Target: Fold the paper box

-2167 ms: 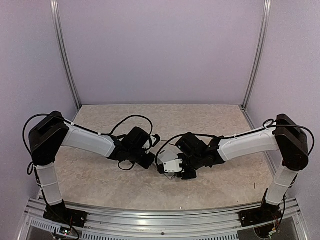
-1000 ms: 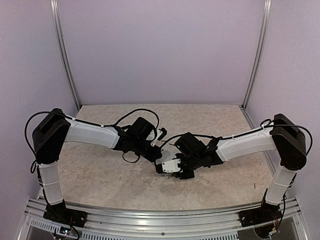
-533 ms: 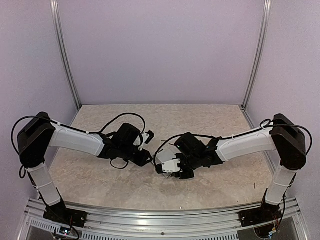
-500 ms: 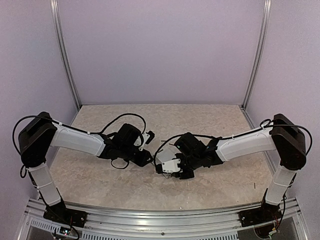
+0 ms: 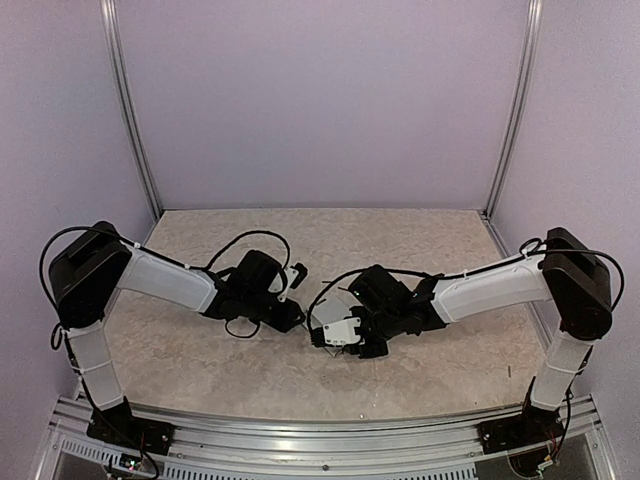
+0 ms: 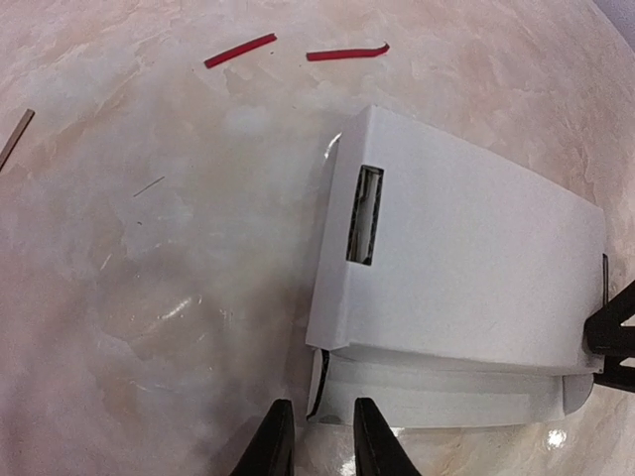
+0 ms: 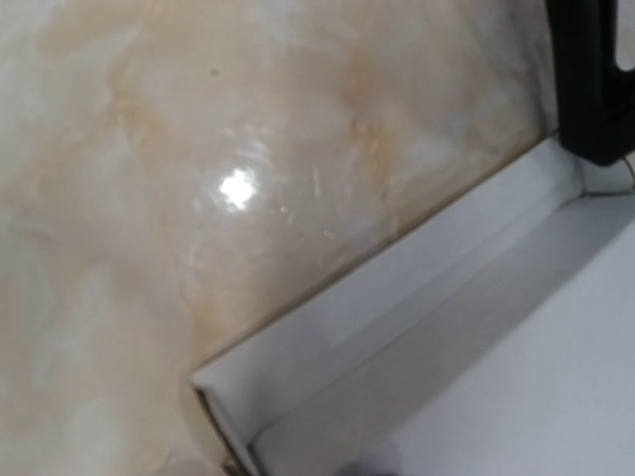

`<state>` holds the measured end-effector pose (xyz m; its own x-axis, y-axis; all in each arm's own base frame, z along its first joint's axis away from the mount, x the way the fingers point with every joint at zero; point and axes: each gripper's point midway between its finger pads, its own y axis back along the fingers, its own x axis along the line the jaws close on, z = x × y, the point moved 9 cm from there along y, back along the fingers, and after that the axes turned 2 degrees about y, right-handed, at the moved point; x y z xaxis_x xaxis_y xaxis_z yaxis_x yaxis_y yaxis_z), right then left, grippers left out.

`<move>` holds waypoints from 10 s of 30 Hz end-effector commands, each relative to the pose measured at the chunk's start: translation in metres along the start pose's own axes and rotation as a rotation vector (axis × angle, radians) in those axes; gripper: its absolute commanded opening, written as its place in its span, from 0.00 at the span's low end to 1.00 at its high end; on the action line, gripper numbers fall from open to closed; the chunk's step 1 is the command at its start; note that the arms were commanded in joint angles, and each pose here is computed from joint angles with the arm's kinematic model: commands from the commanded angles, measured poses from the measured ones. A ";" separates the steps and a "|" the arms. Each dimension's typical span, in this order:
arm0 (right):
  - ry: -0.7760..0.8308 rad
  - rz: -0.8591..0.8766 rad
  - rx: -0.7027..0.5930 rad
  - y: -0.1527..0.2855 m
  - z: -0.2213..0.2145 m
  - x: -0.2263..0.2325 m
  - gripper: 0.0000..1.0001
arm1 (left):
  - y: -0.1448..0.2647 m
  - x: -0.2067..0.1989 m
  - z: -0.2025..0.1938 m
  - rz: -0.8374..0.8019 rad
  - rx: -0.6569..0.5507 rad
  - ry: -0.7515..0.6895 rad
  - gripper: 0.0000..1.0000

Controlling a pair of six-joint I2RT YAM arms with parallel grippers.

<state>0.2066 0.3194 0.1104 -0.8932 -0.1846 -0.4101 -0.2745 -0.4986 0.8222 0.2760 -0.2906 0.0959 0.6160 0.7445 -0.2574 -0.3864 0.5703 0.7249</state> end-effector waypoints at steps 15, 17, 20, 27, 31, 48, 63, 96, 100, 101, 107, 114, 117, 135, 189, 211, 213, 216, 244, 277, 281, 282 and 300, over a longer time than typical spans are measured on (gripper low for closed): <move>-0.012 0.224 0.137 -0.022 -0.030 0.047 0.31 | -0.011 0.006 0.002 -0.083 -0.011 -0.026 0.03; -0.012 0.225 0.137 -0.022 -0.030 0.047 0.31 | -0.010 0.005 0.004 -0.087 -0.014 -0.030 0.01; -0.011 0.225 0.138 -0.022 -0.030 0.047 0.31 | -0.010 0.003 0.006 -0.100 -0.017 -0.037 0.00; -0.017 0.226 0.145 -0.024 -0.030 0.047 0.31 | -0.006 -0.002 0.014 -0.099 -0.021 -0.060 0.00; -0.026 0.230 0.142 -0.025 -0.029 0.046 0.31 | -0.005 -0.010 0.015 -0.079 -0.027 -0.102 0.00; -0.043 0.254 0.143 -0.027 -0.029 0.048 0.31 | 0.007 -0.031 -0.007 -0.060 -0.197 -0.256 0.00; -0.025 0.261 0.146 -0.028 -0.031 0.051 0.31 | 0.002 -0.043 0.007 -0.035 -0.168 -0.316 0.00; -0.002 0.254 0.151 -0.031 -0.033 0.051 0.31 | -0.016 -0.038 0.049 -0.147 0.083 -0.198 0.00; -0.028 0.242 0.145 -0.028 -0.028 0.046 0.30 | -0.019 -0.039 0.049 -0.154 0.115 -0.186 0.00; -0.028 0.243 0.143 -0.027 -0.028 0.046 0.30 | -0.019 -0.039 0.050 -0.153 0.122 -0.181 0.00; -0.014 0.249 0.144 -0.027 -0.030 0.049 0.30 | -0.020 -0.042 0.058 -0.153 0.157 -0.165 0.00; -0.008 0.255 0.139 -0.028 -0.030 0.050 0.30 | -0.023 -0.047 0.067 -0.170 0.176 -0.164 0.00; -0.008 0.251 0.146 -0.028 -0.031 0.049 0.30 | -0.028 -0.046 0.065 -0.173 0.196 -0.159 0.00; -0.007 0.219 0.148 -0.023 -0.029 0.045 0.30 | -0.030 -0.043 0.067 -0.155 0.210 -0.134 0.03; -0.518 0.018 0.030 0.047 -0.095 -0.065 0.46 | -0.020 -0.022 -0.018 -0.038 0.334 0.211 0.22; -0.510 0.206 0.017 0.016 -0.089 -0.051 0.43 | -0.040 -0.043 -0.004 -0.170 0.310 0.155 0.20; -0.512 0.210 0.021 0.016 -0.090 -0.050 0.43 | -0.037 -0.042 0.000 -0.181 0.297 0.171 0.22; -0.513 0.211 0.033 0.018 -0.090 -0.049 0.43 | -0.034 -0.037 0.002 -0.194 0.290 0.224 0.25; -0.598 0.233 -0.089 0.027 -0.072 -0.073 0.38 | -0.028 -0.018 -0.019 -0.345 0.182 0.794 0.49; -0.621 0.368 -0.031 -0.009 -0.053 -0.032 0.35 | -0.036 -0.048 0.025 -0.214 0.256 0.577 0.43; -0.622 0.385 -0.038 -0.010 -0.048 -0.029 0.35 | -0.043 -0.053 0.024 -0.173 0.284 0.539 0.43; -0.621 0.391 -0.041 -0.009 -0.047 -0.028 0.35 | -0.044 -0.054 0.024 -0.158 0.294 0.526 0.43; -0.647 0.480 -0.142 -0.004 -0.036 -0.026 0.35 | -0.068 -0.056 0.002 0.135 0.383 0.335 0.37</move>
<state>0.2532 0.2765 0.1007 -0.9354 0.2022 0.2902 0.1440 -0.5316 0.8347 0.2935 -0.3727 0.1128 0.2623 0.8396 -0.4757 -0.1652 0.5247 0.8351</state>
